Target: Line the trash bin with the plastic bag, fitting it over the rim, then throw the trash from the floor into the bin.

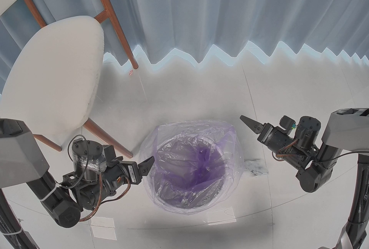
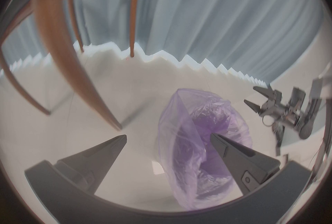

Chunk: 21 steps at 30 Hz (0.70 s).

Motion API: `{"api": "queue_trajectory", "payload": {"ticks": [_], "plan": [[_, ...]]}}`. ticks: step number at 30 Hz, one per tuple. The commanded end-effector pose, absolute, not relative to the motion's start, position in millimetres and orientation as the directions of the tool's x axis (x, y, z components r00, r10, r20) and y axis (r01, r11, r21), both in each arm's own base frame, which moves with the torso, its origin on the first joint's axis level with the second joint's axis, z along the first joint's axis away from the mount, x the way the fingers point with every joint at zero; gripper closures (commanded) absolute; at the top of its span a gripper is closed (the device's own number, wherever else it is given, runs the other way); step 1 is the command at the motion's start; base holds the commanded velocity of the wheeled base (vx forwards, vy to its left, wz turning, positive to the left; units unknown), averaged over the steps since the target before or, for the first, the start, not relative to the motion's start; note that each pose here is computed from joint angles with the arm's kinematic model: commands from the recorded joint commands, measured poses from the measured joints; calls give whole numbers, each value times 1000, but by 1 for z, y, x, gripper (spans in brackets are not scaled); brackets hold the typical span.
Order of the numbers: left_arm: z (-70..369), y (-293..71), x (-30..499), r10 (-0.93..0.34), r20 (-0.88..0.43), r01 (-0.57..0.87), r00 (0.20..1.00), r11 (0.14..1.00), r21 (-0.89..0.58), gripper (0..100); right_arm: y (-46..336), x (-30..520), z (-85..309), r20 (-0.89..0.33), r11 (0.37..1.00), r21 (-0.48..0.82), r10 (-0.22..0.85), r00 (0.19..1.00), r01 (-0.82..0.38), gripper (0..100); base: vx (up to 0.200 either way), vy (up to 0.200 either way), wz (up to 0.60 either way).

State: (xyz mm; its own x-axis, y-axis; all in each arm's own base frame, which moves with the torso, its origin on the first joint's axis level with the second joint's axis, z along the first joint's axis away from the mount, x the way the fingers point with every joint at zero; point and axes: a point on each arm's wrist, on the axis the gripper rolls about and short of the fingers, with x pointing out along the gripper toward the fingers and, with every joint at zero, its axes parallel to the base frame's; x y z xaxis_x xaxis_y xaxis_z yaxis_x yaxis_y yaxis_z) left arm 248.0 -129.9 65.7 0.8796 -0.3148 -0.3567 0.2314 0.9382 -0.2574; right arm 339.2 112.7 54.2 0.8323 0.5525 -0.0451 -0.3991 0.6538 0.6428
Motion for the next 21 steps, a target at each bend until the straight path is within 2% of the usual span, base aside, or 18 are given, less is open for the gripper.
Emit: {"api": "queue_trajectory", "payload": {"ticks": [1, 6, 10, 14, 21], "plan": [[57, -123, 236, -387, -389, 200, 836, 875, -441, 0, 103, 311, 86, 6, 642, 631, 558, 830, -436, 0, 0, 0, 0], [51, -116, 231, -472, -418, 206, 776, 816, -540, 0, 101, 307, 92, 16, 636, 629, 563, 826, -446, 0, 0, 0, 0], [27, -119, 232, -479, -477, 189, 737, 824, -535, 0, 102, 307, 93, 21, 634, 628, 566, 824, -451, 0, 0, 0, 0], [17, -120, 237, -489, -413, 220, 769, 808, -546, 0, 101, 307, 95, 26, 632, 628, 566, 824, -454, 0, 0, 0, 0], [8, -121, 233, -496, -440, 215, 748, 809, -546, 0, 101, 306, 95, 25, 632, 628, 567, 823, -454, 0, 0, 0, 0]]}}
